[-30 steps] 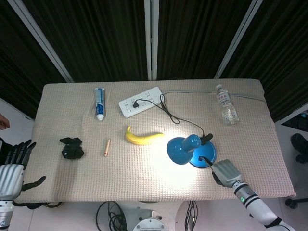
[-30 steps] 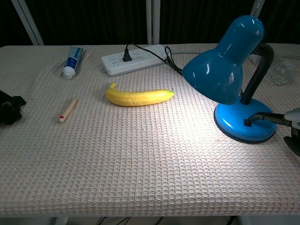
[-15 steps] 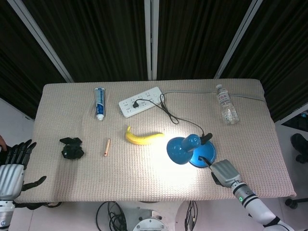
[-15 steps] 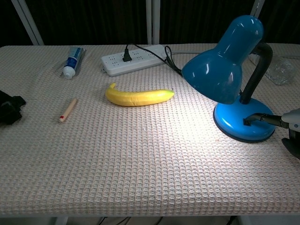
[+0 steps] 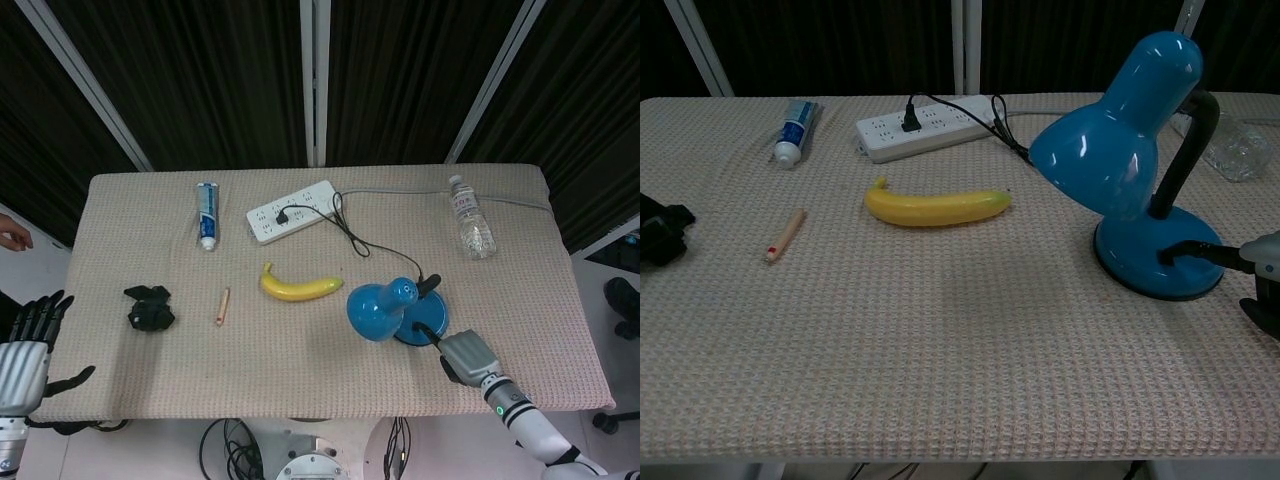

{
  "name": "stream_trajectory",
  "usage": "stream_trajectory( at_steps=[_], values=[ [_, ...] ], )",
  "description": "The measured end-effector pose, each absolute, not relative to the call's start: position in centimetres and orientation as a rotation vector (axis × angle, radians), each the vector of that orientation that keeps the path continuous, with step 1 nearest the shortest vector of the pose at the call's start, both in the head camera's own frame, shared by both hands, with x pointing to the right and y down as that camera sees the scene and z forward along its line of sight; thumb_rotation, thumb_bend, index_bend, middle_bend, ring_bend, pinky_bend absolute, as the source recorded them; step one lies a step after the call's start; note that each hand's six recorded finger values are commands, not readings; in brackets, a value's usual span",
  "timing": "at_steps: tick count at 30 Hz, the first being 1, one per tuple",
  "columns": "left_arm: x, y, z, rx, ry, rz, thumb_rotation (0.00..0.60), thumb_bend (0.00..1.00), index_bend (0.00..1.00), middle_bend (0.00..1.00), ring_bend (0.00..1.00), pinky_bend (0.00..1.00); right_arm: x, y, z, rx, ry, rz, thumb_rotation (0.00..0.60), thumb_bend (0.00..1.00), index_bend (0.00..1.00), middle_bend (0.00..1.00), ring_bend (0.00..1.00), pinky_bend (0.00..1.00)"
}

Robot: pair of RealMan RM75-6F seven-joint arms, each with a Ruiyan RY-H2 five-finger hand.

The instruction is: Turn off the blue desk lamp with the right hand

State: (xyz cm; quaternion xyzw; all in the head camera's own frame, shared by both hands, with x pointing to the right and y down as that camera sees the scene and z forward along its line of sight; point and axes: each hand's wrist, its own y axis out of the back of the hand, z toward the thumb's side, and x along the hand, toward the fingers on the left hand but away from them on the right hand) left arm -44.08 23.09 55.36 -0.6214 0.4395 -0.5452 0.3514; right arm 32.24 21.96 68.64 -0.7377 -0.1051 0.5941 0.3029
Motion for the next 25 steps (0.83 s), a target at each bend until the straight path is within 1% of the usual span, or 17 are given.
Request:
stream_trajectory(
  at_steps=[3, 6, 7, 9, 10, 11, 12, 13, 14, 15, 16, 17, 19, 21, 25],
  values=[
    [-44.1, 23.1, 55.3, -1.61, 1.14, -1.409, 0.6, 0.0, 0.0, 0.0, 0.0, 0.0, 32.5, 21.5, 67.5, -1.907, -0.327, 1.525, 0.6, 0.68, 0.0, 1.0, 0.99, 0.94],
    [-44.1, 23.1, 55.3, -1.612, 1.138, -1.408, 0.6, 0.0, 0.0, 0.0, 0.0, 0.0, 33.8, 21.1, 65.6, -1.828, -0.416, 1.484, 0.6, 0.62, 0.0, 1.0, 0.98, 0.93],
    [-44.0, 23.1, 55.3, -1.613, 1.137, -1.407, 0.6, 0.0, 0.0, 0.0, 0.0, 0.0, 34.4, 20.9, 65.0, -1.801, -0.451, 1.475, 0.6, 0.57, 0.0, 0.98, 0.95, 0.92],
    [-43.9, 23.0, 55.4, -1.617, 1.136, -1.402, 0.6, 0.0, 0.0, 0.0, 0.0, 0.0, 35.9, 20.5, 63.2, -1.735, -0.554, 1.445, 0.6, 0.46, 0.0, 0.89, 0.86, 0.85],
    [-43.8, 22.9, 55.4, -1.621, 1.135, -1.397, 0.6, 0.0, 0.0, 0.0, 0.0, 0.0, 36.6, 20.3, 62.4, -1.704, -0.606, 1.429, 0.6, 0.4, 0.01, 0.8, 0.76, 0.79],
    [-43.7, 22.9, 55.5, -1.624, 1.134, -1.393, 0.6, 0.0, 0.0, 0.0, 0.0, 0.0, 37.5, 20.1, 61.6, -1.672, -0.661, 1.413, 0.6, 0.33, 0.01, 0.67, 0.63, 0.7],
    [-43.5, 22.9, 55.5, -1.626, 1.133, -1.389, 0.6, 0.0, 0.0, 0.0, 0.0, 0.0, 38.9, 20.0, 60.4, -1.627, -0.736, 1.394, 0.6, 0.28, 0.0, 0.56, 0.52, 0.64],
    [-43.4, 22.9, 55.5, -1.63, 1.13, -1.385, 0.6, 0.0, 0.0, 0.0, 0.0, 0.0, 40.1, 20.1, 59.6, -1.594, -0.791, 1.384, 0.6, 0.21, 0.0, 0.33, 0.29, 0.5],
    [-43.2, 22.9, 55.6, -1.632, 1.128, -1.382, 0.6, 0.0, 0.0, 0.0, 0.0, 0.0, 41.5, 20.3, 58.7, -1.563, -0.843, 1.379, 0.6, 0.18, 0.0, 0.21, 0.18, 0.42],
    [-43.1, 22.9, 55.6, -1.635, 1.125, -1.38, 0.6, 0.0, 0.0, 0.0, 0.0, 0.0, 43.3, 20.9, 57.6, -1.523, -0.903, 1.384, 0.6, 0.14, 0.0, 0.07, 0.06, 0.3],
    [-42.9, 22.9, 55.6, -1.639, 1.12, -1.378, 0.6, 0.0, 0.0, 0.0, 0.0, 0.0, 44.7, 21.4, 56.9, -1.496, -0.941, 1.396, 0.6, 0.11, 0.0, 0.01, 0.0, 0.2],
    [-42.8, 22.9, 55.6, -1.641, 1.116, -1.377, 0.6, 0.0, 0.0, 0.0, 0.0, 0.0, 45.9, 21.8, 56.2, -1.47, -0.973, 1.412, 0.6, 0.08, 0.0, 0.0, 0.0, 0.12],
    [-42.5, 22.8, 55.6, -1.644, 1.109, -1.374, 0.6, 0.0, 0.0, 0.0, 0.0, 0.0, 48.1, 22.2, 55.3, -1.416, -1.028, 1.463, 0.6, 0.06, 0.0, 0.0, 0.0, 0.03],
    [-42.3, 22.8, 55.5, -1.645, 1.103, -1.373, 0.6, 0.0, 0.0, 0.0, 0.0, 0.0, 49.8, 22.6, 54.9, -1.372, -1.064, 1.541, 0.6, 0.04, 0.0, 0.0, 0.0, 0.0],
    [-42.3, 22.9, 55.3, -1.639, 1.1, -1.379, 0.6, 0.0, 0.0, 0.0, 0.0, 0.0, 51.4, 23.2, 54.7, -1.341, -1.104, 1.619, 0.6, 0.04, 0.0, 0.0, 0.0, 0.0]
  ],
)
